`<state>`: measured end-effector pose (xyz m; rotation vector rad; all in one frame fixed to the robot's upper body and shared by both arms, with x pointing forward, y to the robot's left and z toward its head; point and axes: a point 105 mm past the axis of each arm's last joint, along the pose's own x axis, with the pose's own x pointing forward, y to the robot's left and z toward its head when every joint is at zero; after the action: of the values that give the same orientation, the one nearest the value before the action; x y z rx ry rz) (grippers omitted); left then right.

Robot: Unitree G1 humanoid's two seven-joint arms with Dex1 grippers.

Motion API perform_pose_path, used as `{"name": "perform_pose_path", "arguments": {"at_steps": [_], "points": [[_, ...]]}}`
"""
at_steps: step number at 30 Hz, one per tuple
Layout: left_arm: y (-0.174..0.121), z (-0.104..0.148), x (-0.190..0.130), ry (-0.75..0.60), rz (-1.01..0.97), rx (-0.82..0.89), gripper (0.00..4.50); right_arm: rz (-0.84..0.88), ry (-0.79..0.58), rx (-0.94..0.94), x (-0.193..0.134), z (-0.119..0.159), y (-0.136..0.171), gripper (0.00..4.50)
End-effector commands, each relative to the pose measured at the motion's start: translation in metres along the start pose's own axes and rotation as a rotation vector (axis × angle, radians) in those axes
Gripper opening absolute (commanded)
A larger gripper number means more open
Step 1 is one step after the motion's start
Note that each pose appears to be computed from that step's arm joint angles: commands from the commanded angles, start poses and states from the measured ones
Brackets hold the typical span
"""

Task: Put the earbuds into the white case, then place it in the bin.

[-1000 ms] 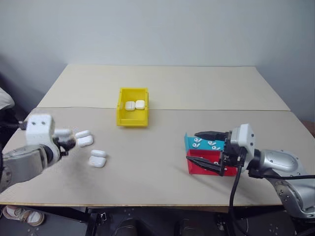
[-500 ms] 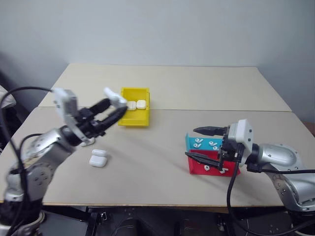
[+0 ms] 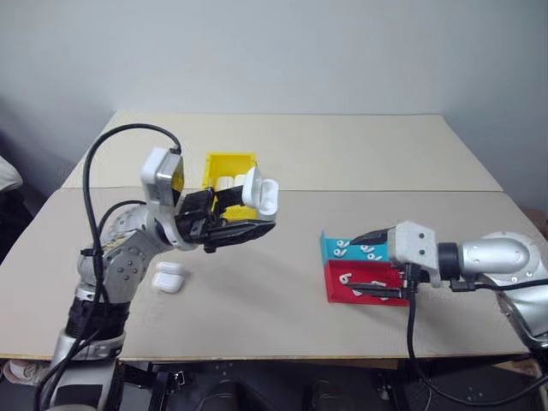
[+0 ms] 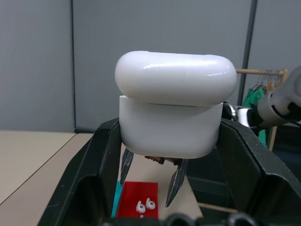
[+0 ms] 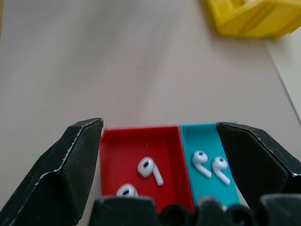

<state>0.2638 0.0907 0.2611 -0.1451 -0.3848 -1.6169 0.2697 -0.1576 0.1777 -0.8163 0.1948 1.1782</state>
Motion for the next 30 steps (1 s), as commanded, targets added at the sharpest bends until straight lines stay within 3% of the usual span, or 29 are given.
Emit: {"name": "perform_pose_path", "arguments": {"at_steps": [1,5,8,11,20,30], "points": [[-0.007,0.001,0.007,-0.019,-0.045,0.047,2.77,0.063,0.131,-0.002,-0.004,-0.006,0.003,4.50],[-0.013,-0.005,0.011,-0.033,-0.055,0.035,2.77,0.121,0.236,0.009,-0.006,-0.016,0.002,4.50],[-0.014,-0.010,0.012,-0.036,-0.037,0.029,2.77,0.140,0.270,-0.010,-0.005,-0.021,0.001,3.90],[-0.017,-0.013,0.013,-0.041,-0.012,0.027,2.77,0.144,0.310,-0.029,0.003,-0.033,0.000,2.96],[-0.018,-0.018,0.011,-0.018,0.046,0.032,2.77,0.214,0.345,-0.130,0.027,-0.051,-0.002,2.96],[-0.024,-0.022,0.011,-0.016,0.093,0.027,2.77,0.282,0.351,-0.135,0.032,-0.062,0.002,2.96]]}}
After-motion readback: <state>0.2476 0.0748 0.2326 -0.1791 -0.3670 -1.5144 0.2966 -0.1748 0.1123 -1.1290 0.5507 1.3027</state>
